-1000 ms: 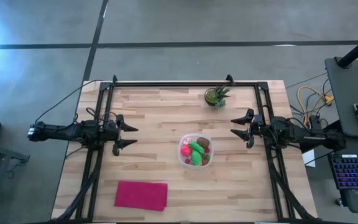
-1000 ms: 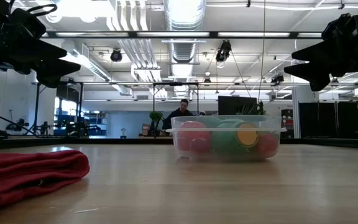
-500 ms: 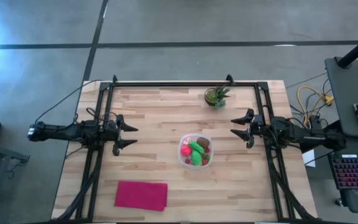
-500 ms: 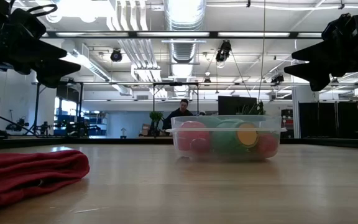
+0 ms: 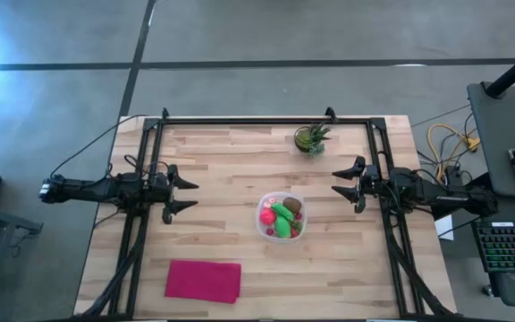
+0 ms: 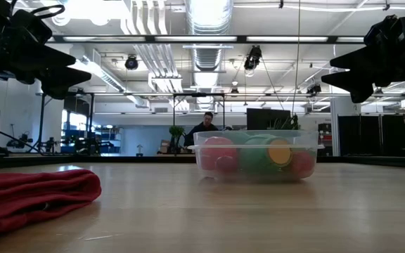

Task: Pick and placing Produce into tupperware
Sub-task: Return to Home Position

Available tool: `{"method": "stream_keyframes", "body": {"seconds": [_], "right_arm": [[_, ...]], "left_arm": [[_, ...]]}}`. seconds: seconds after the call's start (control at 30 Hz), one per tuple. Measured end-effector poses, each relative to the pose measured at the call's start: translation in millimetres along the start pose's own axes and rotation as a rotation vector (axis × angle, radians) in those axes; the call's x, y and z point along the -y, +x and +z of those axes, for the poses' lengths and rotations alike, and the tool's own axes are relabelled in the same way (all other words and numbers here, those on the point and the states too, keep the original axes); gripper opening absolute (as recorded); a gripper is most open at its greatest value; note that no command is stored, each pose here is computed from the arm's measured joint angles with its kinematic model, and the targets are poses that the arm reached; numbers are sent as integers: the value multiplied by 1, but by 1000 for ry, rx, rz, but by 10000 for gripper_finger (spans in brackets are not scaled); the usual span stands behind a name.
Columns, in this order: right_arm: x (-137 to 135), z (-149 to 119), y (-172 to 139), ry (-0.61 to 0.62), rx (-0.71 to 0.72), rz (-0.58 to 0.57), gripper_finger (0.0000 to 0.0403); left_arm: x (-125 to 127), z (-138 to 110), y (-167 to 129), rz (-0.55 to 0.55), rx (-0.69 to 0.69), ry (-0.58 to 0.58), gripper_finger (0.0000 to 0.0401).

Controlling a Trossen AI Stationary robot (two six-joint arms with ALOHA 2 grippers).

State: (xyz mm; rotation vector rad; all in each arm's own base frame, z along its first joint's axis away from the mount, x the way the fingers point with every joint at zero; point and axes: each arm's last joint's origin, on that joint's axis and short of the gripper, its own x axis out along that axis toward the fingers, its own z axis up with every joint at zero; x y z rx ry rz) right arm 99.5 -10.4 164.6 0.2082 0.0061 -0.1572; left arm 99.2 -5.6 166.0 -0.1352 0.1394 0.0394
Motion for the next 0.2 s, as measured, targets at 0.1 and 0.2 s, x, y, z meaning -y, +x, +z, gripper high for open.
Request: {"method": "stream_keyframes", "body": {"seconds": [0.1, 0.2], "right_arm": [[0, 0, 0, 0, 0, 0, 242], [0, 0, 0, 0, 0, 0, 242]], "left_arm": [[0, 0, 0, 0, -2, 0, 240], [0, 0, 0, 0, -2, 0, 240]]}}
